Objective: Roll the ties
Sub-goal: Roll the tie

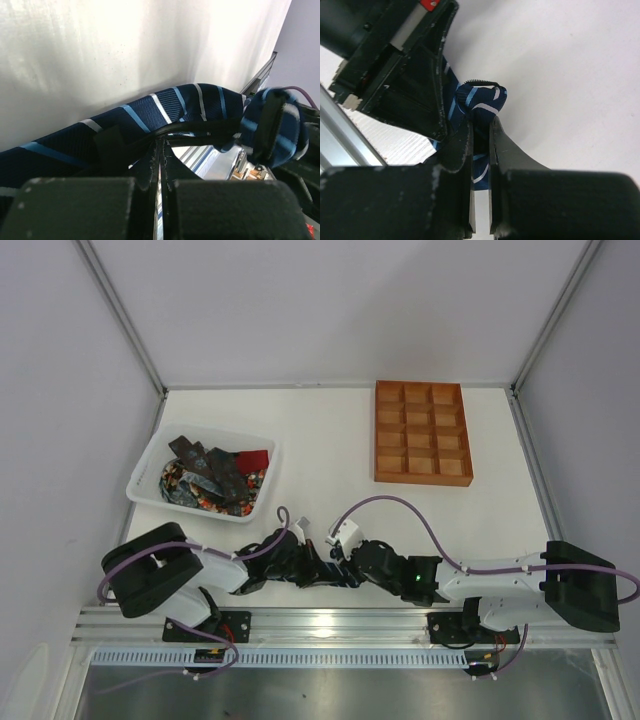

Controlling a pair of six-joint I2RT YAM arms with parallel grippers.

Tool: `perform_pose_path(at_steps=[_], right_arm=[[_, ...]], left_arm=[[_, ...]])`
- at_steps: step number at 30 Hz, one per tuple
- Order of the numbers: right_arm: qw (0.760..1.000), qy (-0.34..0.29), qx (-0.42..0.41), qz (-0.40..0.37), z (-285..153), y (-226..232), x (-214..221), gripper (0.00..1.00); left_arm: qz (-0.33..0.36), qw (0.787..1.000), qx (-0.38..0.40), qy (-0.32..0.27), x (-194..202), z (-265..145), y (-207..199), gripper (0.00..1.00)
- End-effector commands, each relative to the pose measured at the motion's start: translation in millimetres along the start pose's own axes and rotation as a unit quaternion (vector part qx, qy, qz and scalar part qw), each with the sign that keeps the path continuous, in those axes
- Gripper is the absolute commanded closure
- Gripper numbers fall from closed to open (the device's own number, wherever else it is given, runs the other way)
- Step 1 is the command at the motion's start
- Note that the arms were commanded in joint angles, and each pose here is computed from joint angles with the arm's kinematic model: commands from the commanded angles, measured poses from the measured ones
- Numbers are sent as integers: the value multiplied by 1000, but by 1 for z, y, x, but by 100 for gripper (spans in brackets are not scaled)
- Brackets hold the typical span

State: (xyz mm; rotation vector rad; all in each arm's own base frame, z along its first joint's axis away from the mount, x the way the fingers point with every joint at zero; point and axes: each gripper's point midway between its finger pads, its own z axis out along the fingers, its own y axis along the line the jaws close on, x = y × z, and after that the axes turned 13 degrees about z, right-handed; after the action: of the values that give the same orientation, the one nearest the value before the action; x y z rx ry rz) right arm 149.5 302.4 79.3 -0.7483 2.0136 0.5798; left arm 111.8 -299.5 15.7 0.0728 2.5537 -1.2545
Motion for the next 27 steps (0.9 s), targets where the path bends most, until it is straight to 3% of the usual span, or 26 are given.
perform_pose_path(at_steps=[1,12,23,27], right_arm=[[999,-18,-35,1,-1,16,-13,99],[994,72,-82,7,6,35,31,94],[991,100,-82,15,20,34,43,95],[990,115,-81,13,22,32,48,93]], left_arm=[[8,999,28,-24,-10,3,-14,99],[14,1000,7,-26,-9,2,-5,99],[34,999,0,-27,-10,-6,-8,100],[52,998,-8,-33,-10,-16,-11,90]])
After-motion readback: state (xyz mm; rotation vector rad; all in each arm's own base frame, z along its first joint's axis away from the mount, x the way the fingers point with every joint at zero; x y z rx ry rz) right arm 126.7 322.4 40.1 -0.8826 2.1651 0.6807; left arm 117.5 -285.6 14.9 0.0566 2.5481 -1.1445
